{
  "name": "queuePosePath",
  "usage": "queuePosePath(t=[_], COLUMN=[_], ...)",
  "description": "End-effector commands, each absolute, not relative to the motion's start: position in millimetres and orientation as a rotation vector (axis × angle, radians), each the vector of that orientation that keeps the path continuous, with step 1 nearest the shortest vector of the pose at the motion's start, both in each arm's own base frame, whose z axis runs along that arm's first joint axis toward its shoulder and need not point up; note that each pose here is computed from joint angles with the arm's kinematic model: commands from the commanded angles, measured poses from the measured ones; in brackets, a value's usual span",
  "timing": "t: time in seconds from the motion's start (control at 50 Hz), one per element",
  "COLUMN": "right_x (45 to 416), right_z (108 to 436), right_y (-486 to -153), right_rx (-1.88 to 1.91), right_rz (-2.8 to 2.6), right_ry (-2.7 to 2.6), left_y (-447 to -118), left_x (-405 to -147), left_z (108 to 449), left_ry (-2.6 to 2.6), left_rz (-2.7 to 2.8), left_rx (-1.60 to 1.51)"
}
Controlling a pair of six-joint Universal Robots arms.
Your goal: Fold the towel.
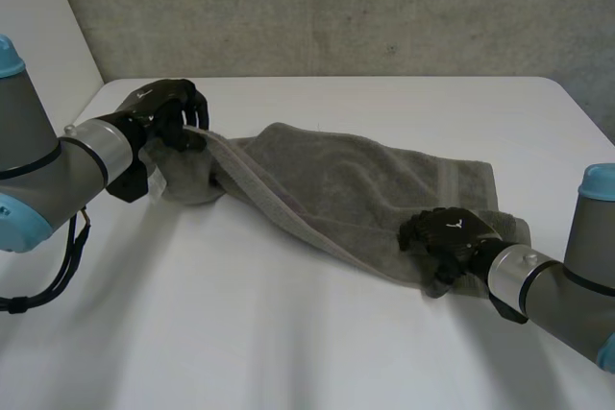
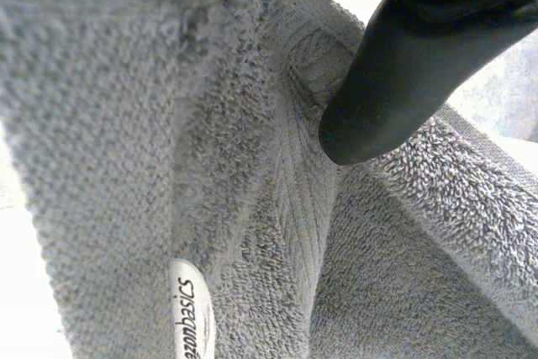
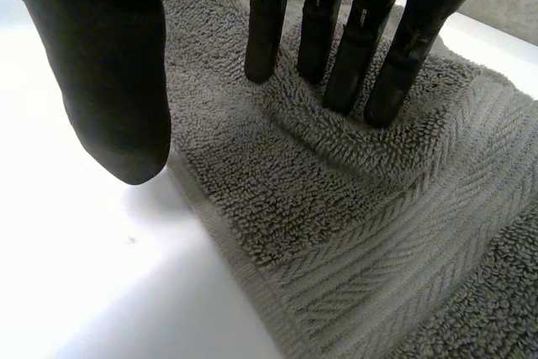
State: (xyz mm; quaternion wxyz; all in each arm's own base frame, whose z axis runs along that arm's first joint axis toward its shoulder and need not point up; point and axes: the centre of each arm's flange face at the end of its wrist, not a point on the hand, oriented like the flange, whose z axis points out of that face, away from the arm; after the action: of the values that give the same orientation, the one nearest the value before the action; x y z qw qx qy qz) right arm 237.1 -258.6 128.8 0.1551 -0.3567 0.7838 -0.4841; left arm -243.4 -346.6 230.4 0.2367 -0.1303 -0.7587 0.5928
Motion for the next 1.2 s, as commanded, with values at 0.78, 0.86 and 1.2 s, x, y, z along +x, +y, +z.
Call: queuePosePath(t=[0.78, 0.86, 1.2], right_x=[237.1, 227.1, 147.3], right_z=[173.5, 193.0, 181.2], right_y=[-297.9, -293.7, -263.3], right_rx=[-0.97, -0.947, -0.913], right_rz=[-1.637, -1.66, -1.494], right_ry=[2.239, 2.254, 2.527], left_y=[-330.8, -325.6, -317.1], left_x=[-240.8, -238.6, -223.9], left_z=[211.7, 210.2, 197.4], left_ry=[-2.137, -2.145, -2.17], left_rz=[1.552, 1.545, 1.549], left_rx=[-0.369, -0.368, -0.341])
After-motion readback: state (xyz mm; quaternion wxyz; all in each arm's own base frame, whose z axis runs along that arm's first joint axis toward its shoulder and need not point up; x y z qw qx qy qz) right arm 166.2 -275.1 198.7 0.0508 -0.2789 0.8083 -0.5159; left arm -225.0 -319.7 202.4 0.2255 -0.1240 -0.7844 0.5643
